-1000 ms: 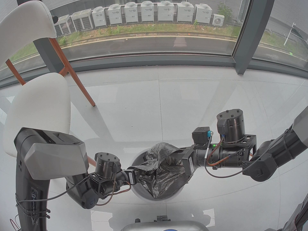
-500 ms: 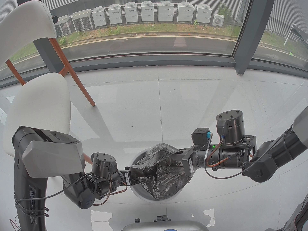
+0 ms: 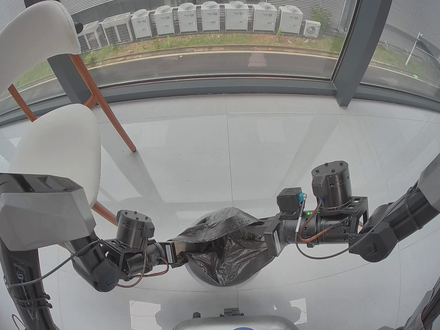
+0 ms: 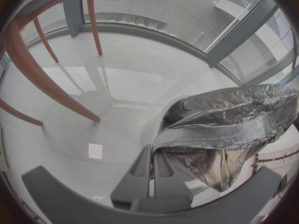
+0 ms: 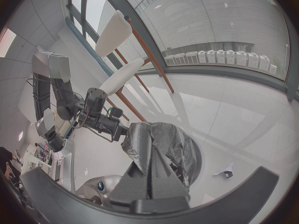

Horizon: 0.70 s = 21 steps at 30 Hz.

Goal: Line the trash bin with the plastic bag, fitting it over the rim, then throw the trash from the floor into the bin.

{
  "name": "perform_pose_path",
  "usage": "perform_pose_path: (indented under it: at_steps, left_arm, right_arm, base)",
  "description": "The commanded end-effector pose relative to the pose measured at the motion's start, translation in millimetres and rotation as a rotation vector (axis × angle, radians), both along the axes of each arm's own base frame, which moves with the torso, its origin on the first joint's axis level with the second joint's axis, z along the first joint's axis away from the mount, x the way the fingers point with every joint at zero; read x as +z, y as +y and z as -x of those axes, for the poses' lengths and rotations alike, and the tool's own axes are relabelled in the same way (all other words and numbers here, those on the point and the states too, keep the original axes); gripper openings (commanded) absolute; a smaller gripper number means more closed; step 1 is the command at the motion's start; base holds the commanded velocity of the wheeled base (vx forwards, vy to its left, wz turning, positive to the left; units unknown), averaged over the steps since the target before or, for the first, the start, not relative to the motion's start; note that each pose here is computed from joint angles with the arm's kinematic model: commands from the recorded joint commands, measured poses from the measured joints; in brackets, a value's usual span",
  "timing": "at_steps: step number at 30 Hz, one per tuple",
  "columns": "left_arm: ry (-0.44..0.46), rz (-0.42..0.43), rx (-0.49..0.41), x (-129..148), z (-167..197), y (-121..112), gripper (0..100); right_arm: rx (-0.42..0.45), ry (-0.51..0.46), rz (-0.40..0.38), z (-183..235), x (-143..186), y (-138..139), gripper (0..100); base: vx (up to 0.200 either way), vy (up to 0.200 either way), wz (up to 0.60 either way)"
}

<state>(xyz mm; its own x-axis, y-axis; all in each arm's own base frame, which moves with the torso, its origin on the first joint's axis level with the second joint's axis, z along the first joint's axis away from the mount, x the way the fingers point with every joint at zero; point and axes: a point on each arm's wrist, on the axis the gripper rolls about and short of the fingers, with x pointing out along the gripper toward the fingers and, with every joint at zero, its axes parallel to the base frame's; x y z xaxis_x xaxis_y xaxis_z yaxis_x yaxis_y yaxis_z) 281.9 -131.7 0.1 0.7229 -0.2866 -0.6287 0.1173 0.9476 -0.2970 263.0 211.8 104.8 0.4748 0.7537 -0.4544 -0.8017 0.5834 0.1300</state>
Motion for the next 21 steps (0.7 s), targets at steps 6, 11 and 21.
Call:
perform_pose_path:
  at_steps: [6,11,21]
  left_arm:
    - [0.067,-0.024,0.013,27.1,4.1,7.1,0]
    - [0.092,-0.038,0.014,26.1,3.1,7.2,0]
    - [0.098,-0.047,0.019,15.3,-9.7,1.1,0]
  right_arm:
    - [-0.047,0.034,0.061,-18.8,-23.9,-26.3,0]
    - [-0.058,0.036,0.079,-31.8,-33.5,-39.7,0]
    - [-0.077,0.05,0.107,-46.5,-51.9,-46.8,0]
  base:
    - [0.0,0.0,0.0]
    - [0.0,0.0,0.0]
    - [0.0,0.0,0.0]
